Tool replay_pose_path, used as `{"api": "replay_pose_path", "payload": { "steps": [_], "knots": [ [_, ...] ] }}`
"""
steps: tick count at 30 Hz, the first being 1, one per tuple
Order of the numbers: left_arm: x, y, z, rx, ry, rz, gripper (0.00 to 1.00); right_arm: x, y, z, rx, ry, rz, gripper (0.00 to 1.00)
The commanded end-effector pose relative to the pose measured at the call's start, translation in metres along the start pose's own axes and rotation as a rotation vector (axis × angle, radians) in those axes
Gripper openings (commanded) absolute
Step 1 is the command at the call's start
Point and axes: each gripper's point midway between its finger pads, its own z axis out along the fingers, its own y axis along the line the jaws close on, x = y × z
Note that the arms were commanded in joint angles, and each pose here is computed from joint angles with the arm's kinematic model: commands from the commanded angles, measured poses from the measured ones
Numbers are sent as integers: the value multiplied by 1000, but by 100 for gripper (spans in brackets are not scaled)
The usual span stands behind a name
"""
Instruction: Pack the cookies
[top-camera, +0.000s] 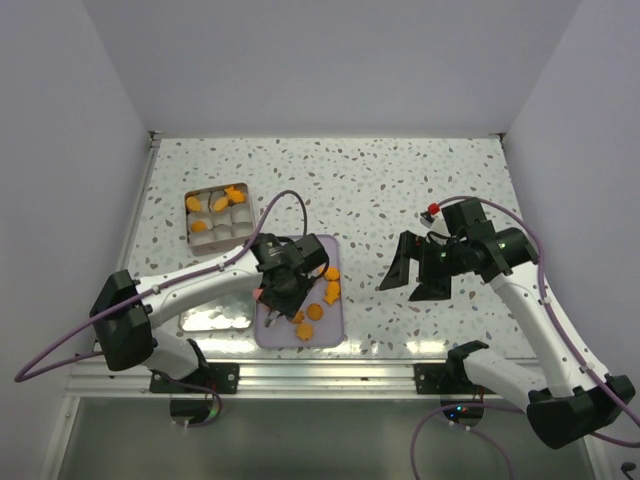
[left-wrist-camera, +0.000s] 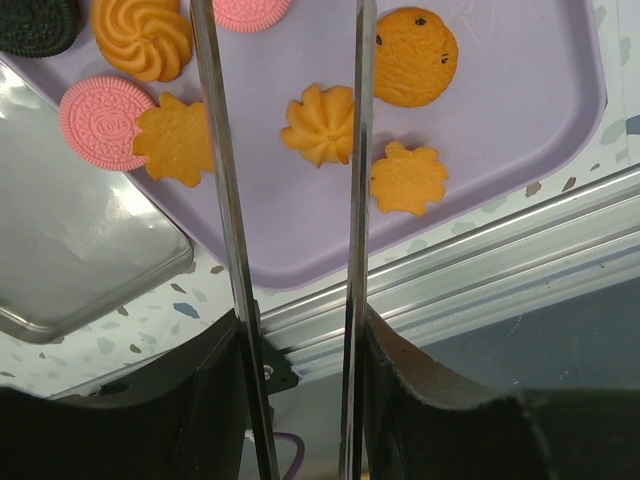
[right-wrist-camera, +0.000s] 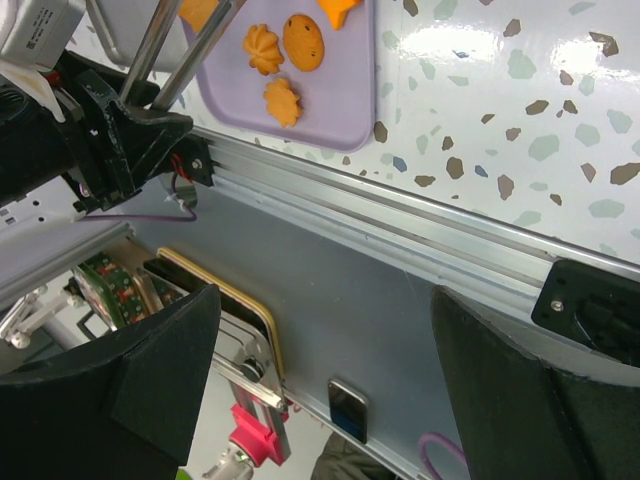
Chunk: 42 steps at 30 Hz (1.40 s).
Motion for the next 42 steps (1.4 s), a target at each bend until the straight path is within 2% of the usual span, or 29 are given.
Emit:
{"api": "replay_pose_path", "payload": {
  "steps": [1,10,23,28,34,42],
  "knots": [
    [-15,-8,-11,45,-72,63,47,1,-1,0,1,-3,-7,89],
    [-15,-36,-22,194,-84,125,47,0,0,2,-1,3,4,89],
    [15,-39,-41,218,-17,165,47,-3,1,1,7,7,0,89],
    [6,-27,-47,148,-56,172,48,-1,0,3,10,21,-1,89],
    [-12,-13,-32,21,-62,222,49,2,-4,8,11,40,0,89],
    [-28,-14,-21,6,-54,253,49,4,-6,9,11,40,0,89]
  ]
}}
